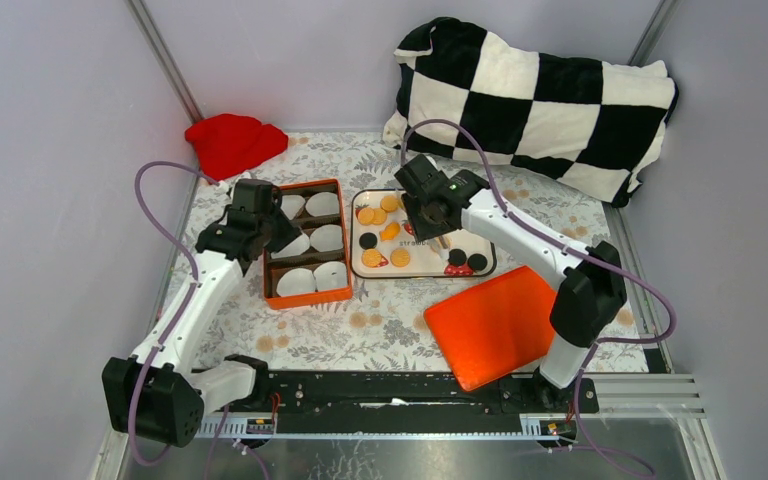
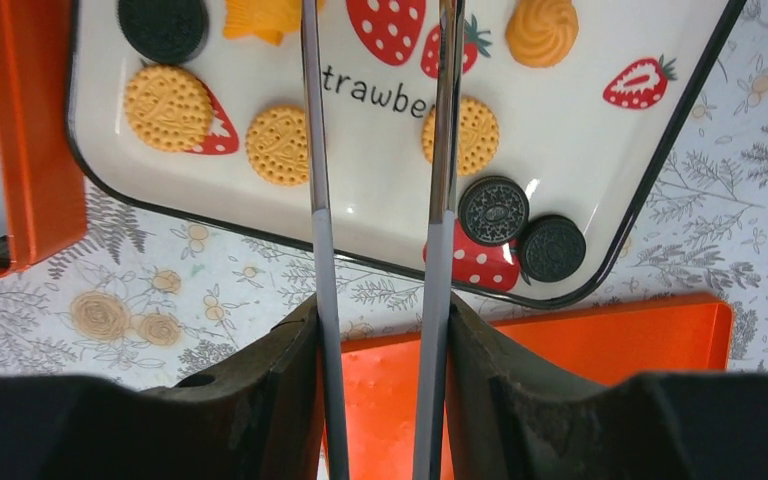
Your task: Pack the cookies
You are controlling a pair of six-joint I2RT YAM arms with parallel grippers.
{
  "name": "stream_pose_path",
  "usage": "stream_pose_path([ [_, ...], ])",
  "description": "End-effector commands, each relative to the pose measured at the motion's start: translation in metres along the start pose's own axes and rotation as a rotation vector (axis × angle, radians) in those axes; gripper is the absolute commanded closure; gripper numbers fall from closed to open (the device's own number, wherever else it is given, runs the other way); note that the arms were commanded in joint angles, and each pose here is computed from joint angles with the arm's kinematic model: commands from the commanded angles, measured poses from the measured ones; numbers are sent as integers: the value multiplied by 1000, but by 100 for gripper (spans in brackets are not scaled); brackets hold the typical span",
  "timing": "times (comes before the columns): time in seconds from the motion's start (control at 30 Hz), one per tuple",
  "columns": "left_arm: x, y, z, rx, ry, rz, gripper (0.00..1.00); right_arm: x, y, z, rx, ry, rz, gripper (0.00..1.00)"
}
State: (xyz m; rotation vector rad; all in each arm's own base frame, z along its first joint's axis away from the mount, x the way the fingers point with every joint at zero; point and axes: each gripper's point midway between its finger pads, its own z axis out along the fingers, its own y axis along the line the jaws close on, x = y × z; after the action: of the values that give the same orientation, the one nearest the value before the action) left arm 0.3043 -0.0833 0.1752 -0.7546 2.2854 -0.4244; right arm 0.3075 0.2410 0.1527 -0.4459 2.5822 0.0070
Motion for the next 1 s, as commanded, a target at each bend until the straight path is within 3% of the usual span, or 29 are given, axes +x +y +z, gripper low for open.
stream_pose_path([
  [0.0,-4,-5,2,37,-13,17,88,-38,20,-20,-74,-112,-23,100],
  [0.33,-8,14,10,-39,-31,16,88,-95,103,10,-226,-144,-129,100],
  [0.53,-17,20,1,-60,-71,21,88,-103,140,30,-312,-154,-192,100],
  [0.87,-10,31,6,-92,-51,21,88,-97,158,61,-344,-121,-211,100],
  [0.97,-9,32,7,-93,-47,22,88,-94,153,66,-315,-117,-201,91],
])
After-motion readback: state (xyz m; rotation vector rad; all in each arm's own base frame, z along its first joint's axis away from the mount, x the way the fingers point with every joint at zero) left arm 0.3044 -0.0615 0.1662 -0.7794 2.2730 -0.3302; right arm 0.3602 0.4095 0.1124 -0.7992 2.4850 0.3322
